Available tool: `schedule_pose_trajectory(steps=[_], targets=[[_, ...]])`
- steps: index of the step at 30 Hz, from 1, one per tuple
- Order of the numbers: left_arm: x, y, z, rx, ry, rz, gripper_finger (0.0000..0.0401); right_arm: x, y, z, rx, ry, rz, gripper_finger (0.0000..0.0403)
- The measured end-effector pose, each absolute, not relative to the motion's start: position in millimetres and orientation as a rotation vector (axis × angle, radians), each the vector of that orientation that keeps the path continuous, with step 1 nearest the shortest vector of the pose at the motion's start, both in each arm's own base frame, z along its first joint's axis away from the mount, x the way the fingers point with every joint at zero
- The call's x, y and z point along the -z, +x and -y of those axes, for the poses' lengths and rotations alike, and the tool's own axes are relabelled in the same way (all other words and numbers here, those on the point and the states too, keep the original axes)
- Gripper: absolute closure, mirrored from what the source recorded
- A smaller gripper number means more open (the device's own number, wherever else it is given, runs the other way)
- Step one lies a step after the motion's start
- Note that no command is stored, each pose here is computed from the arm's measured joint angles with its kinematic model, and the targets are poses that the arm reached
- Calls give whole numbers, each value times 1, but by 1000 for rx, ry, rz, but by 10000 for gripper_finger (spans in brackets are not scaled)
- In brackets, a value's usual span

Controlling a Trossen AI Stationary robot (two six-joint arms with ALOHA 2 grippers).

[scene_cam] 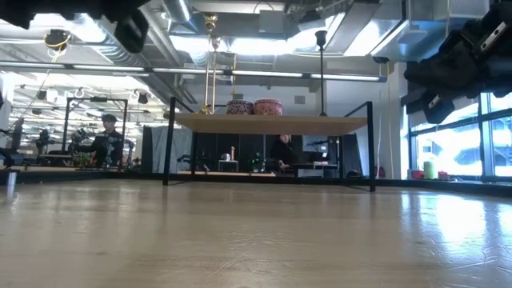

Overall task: Pick & Place candle stick holders
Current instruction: Return to Home Position

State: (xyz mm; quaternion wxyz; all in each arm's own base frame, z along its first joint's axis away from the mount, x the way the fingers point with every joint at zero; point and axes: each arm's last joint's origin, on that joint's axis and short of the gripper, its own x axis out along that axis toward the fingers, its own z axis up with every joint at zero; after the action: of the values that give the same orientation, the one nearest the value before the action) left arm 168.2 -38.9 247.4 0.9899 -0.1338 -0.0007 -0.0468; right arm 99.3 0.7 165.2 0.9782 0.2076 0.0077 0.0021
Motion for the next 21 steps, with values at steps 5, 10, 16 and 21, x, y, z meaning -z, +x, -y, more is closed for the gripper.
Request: schedule_pose_trajectory(steps=[5,10,16,21], targets=[[-251,151,34,92,-242,3,400,-165,99,-1,-4,418,-15,402],[-230,132,29,98,-234,84,400,-165,99,-1,-4,418,-16,402],[-211,120,26,100,-244,92,400,-165,99,-1,-5,418,-16,402],[-205,110,24,92,-179,41,400,-165,99,-1,-5,418,-16,402]])
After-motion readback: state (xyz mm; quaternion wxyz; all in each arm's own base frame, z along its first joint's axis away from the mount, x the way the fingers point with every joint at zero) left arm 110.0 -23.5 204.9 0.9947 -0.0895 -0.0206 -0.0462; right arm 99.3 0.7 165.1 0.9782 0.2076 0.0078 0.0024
